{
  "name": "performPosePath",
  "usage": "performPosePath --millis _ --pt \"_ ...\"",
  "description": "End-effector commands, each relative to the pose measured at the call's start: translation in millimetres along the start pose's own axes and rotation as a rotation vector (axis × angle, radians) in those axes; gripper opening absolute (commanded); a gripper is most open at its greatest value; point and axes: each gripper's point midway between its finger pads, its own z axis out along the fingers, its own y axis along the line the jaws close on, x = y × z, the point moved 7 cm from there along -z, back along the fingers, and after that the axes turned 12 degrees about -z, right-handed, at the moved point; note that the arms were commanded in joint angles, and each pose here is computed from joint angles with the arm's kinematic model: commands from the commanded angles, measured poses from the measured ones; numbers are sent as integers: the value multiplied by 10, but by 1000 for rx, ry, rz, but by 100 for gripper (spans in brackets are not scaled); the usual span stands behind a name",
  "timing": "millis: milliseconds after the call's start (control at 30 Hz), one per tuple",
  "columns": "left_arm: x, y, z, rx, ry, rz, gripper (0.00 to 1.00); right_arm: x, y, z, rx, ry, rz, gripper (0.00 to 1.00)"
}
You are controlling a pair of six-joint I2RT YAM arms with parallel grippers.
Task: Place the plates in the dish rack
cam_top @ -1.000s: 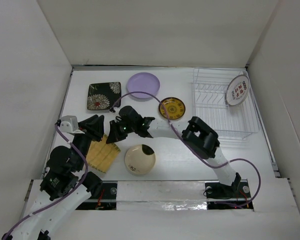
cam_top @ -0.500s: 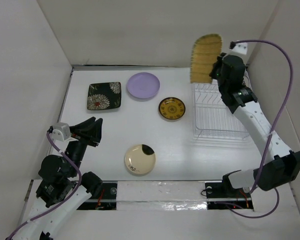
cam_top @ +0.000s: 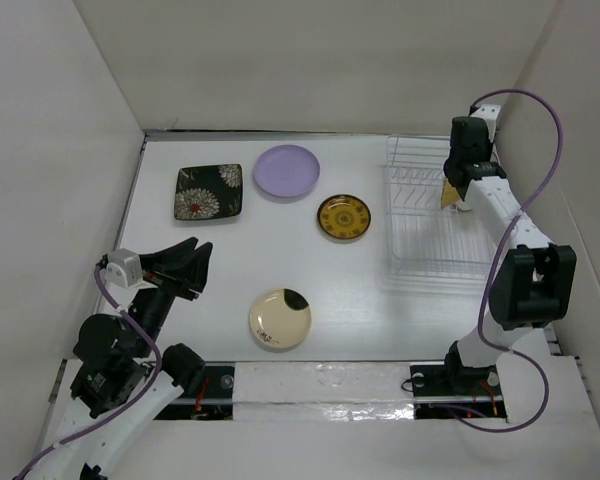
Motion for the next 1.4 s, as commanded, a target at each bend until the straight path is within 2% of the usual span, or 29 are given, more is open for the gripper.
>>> performPosePath --millis 0,133,333,633,967,1033,1067,1133,1200,1367 --pt "-139 -91 -48 60 -65 -28 36 -463 -326 -72 110 -127 24 0" --pt "-134 -101 -46 68 -61 -29 36 -530 -412 -12 129 -125 -5 0" --pt "-130 -111 -41 75 -57 -30 36 -705 -552 -36 92 -191 -21 0" --pt "-128 -102 -38 69 -59 -30 36 -446 -192 263 38 -134 -179 0" --pt "-105 -100 -20 67 -48 -27 36 -257 179 294 32 -114 -306 0" --pt "-100 -97 -18 66 -47 -27 36 -219 216 272 46 -105 -283 17" --pt "-98 -94 -18 64 -46 -27 36 -212 182 252 76 -96 -240 46" --pt "-101 -95 -18 63 -48 -29 36 -226 145 204 83 -92 -189 63" --pt "-86 -88 -5 58 -42 -27 36 -348 84 84 48 -124 -80 71" --pt "-16 -71 61 43 -10 -19 36 -577 105 -394 -121 -206 98 71"
